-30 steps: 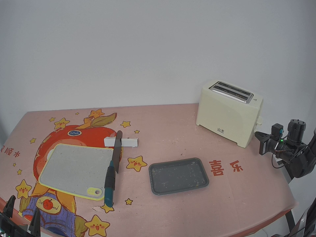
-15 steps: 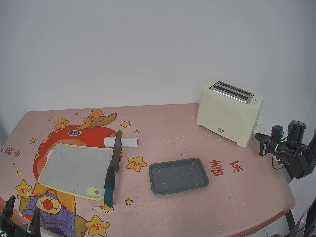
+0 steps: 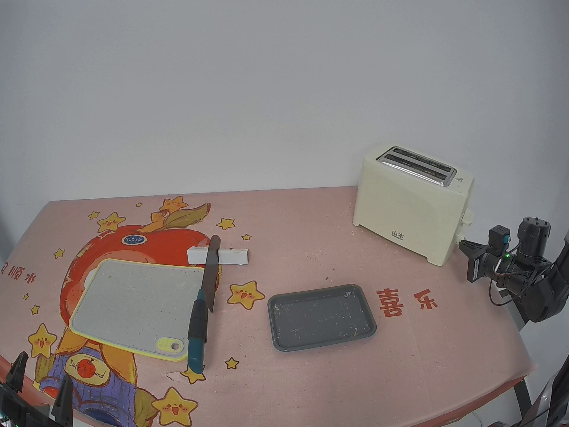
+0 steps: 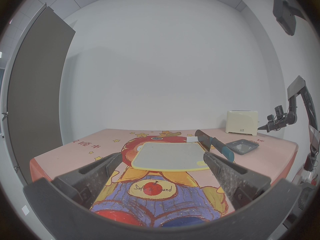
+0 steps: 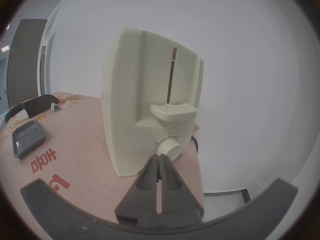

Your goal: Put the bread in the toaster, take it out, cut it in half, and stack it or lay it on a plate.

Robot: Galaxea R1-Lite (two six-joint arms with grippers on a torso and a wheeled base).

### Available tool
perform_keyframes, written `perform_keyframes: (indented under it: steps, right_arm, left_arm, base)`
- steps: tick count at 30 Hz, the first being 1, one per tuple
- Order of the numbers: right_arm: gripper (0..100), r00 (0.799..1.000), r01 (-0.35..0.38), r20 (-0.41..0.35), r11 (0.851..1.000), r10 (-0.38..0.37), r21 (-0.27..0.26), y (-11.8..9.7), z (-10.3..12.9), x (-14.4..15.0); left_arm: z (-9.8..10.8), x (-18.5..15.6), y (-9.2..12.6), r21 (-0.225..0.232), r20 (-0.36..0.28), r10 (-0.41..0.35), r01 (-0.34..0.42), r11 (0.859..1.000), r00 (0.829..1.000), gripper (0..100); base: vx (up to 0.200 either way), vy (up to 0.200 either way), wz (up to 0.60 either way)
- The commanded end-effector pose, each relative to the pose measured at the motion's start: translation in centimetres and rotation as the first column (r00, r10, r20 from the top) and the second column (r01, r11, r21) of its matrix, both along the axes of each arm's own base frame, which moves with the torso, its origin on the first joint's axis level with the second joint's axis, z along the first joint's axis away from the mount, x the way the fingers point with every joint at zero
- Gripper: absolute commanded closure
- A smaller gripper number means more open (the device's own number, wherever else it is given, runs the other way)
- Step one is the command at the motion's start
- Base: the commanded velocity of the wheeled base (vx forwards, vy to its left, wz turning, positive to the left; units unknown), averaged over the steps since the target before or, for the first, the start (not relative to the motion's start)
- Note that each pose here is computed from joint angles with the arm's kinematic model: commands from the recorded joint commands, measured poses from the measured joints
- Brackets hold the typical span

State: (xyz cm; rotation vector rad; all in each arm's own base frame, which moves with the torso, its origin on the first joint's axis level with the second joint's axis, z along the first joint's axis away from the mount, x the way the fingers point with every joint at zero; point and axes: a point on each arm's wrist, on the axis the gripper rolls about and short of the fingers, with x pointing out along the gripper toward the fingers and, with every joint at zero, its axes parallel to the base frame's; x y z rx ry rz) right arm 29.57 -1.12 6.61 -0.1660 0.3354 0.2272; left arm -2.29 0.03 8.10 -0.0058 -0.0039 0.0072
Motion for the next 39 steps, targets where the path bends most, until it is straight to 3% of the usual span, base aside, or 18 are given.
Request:
perform_keyframes:
  steps: [1, 39]
  right_arm:
    - [100, 1.000, -0.002, -0.002, 1.000, 0.002, 0.000, 0.04, -0.03, -0.06]
    - [100, 1.000, 0.006, -0.024, 1.000, -0.006, -0.002, -0.19, -0.69, 0.03]
  left_arm:
    - [-0.52, 0.01, 0.00, 0.000, -0.001, 0.000, 0.000, 1.000, 1.000, 0]
    - [-0.53, 0.01, 0.00, 0.000, -0.002, 0.000, 0.000, 1.000, 1.000, 0]
  base:
    - [0.000, 0.000, 0.00]
    - [0.000, 0.000, 0.00]
